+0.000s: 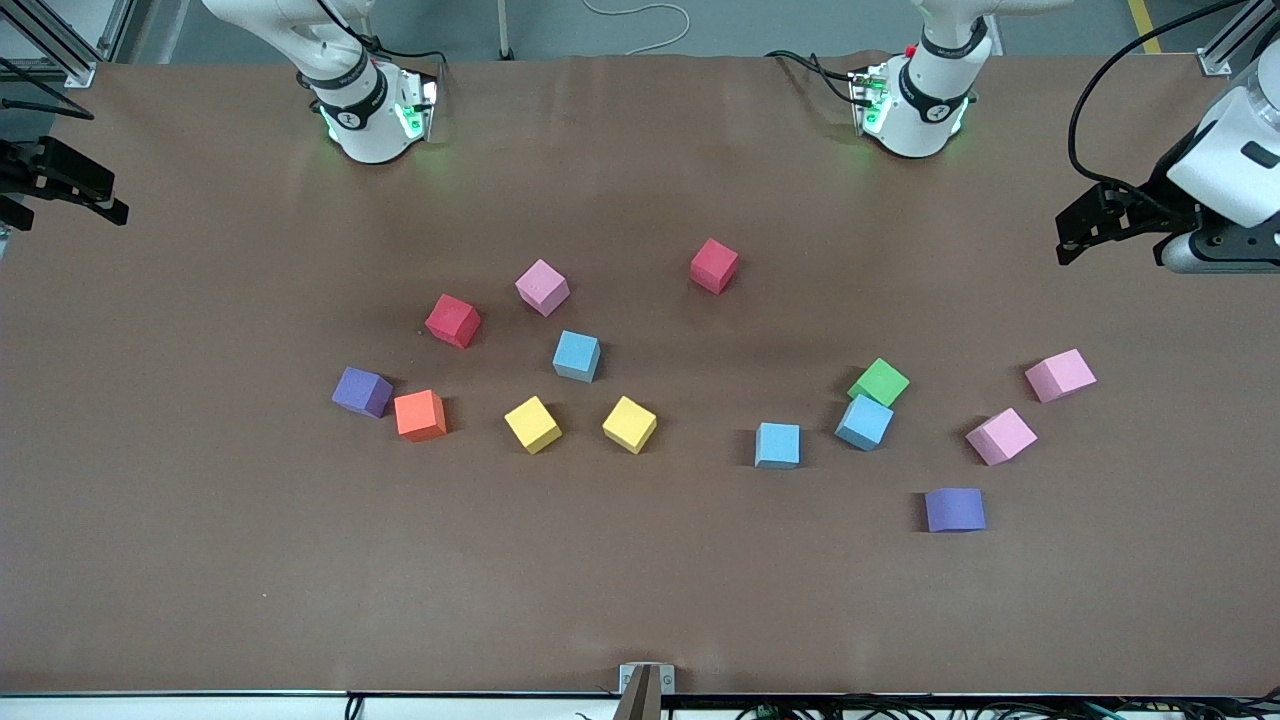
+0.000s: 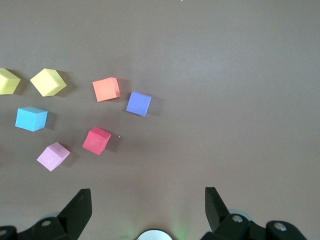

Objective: Arrange 11 blocks into digit 3
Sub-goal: 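Move the left gripper toward the red cube near the table centre, then grasp the red cube with the left gripper while the right gripper grasps pink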

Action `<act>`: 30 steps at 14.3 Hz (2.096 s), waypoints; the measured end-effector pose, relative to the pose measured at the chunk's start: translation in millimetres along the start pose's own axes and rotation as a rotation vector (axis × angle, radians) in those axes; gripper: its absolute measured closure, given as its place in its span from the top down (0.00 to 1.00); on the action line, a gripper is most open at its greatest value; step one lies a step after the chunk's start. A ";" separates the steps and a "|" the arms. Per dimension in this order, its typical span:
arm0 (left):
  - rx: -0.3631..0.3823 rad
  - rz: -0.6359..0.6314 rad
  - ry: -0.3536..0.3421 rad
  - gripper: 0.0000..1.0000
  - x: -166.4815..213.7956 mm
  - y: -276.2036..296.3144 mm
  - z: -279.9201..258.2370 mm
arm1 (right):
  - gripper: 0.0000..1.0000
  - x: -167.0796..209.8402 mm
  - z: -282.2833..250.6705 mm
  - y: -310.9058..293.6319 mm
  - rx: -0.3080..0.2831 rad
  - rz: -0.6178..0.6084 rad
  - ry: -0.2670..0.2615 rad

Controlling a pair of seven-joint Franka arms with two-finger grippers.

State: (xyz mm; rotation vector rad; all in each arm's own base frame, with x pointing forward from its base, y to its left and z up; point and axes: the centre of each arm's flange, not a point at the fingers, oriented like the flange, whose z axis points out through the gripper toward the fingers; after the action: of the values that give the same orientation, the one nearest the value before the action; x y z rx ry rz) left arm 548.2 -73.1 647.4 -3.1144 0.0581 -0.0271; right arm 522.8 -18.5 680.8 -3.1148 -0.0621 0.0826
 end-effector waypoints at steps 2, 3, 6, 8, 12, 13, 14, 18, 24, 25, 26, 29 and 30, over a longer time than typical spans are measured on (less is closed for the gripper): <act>0.000 0.000 0.000 1.00 0.0 0.0 0.0 | 1.00 -5.7 0.6 0.0 0.001 0.002 -0.003; 0.000 0.000 0.000 1.00 0.0 0.0 0.0 | 1.00 -9.7 2.0 0.1 0.002 0.002 -0.003; 0.000 0.000 -0.001 1.00 0.2 0.0 0.6 | 1.00 -16.7 2.6 0.4 0.004 0.003 0.004; 0.000 0.006 -0.011 1.00 2.7 1.9 5.9 | 1.00 -16.6 2.6 0.5 0.004 0.004 0.007; 0.000 0.022 -0.055 1.00 15.3 34.2 53.9 | 1.00 -16.1 2.8 0.7 0.003 0.004 0.010; 0.000 0.014 -0.060 1.00 17.0 47.4 73.5 | 1.00 -16.1 2.9 0.6 0.003 0.004 0.010; -0.001 -0.005 -0.064 1.00 16.6 65.3 94.5 | 1.00 -16.1 3.0 0.4 0.003 0.004 0.010; -0.018 -0.123 -0.039 1.00 -5.6 148.1 178.7 | 1.00 -16.3 -2.9 2.8 0.002 0.008 0.029; -0.006 -0.384 -0.098 1.00 -74.1 230.5 284.0 | 1.00 32.7 49.6 23.3 -0.010 0.042 0.011; -0.004 -0.433 -0.103 1.00 -84.8 242.4 294.3 | 1.00 47.4 66.8 29.8 -0.012 0.051 0.007; -0.003 -0.491 -0.105 1.00 -95.7 253.2 304.3 | 1.00 58.1 81.2 33.8 -0.013 0.056 -0.001; -0.005 -0.699 -0.112 1.00 -132.1 291.7 334.2 | 1.00 73.4 98.4 25.3 -0.015 0.068 0.000; -0.008 -0.767 -0.118 1.00 -141.6 302.7 343.4 | 1.00 73.8 98.3 17.4 -0.014 0.124 -0.001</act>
State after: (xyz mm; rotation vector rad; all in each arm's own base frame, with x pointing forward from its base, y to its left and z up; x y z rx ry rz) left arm 401.7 -361.1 293.6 -2.9196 -1.1180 0.1390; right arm 591.9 -30.5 578.4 -3.1297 0.1307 0.0859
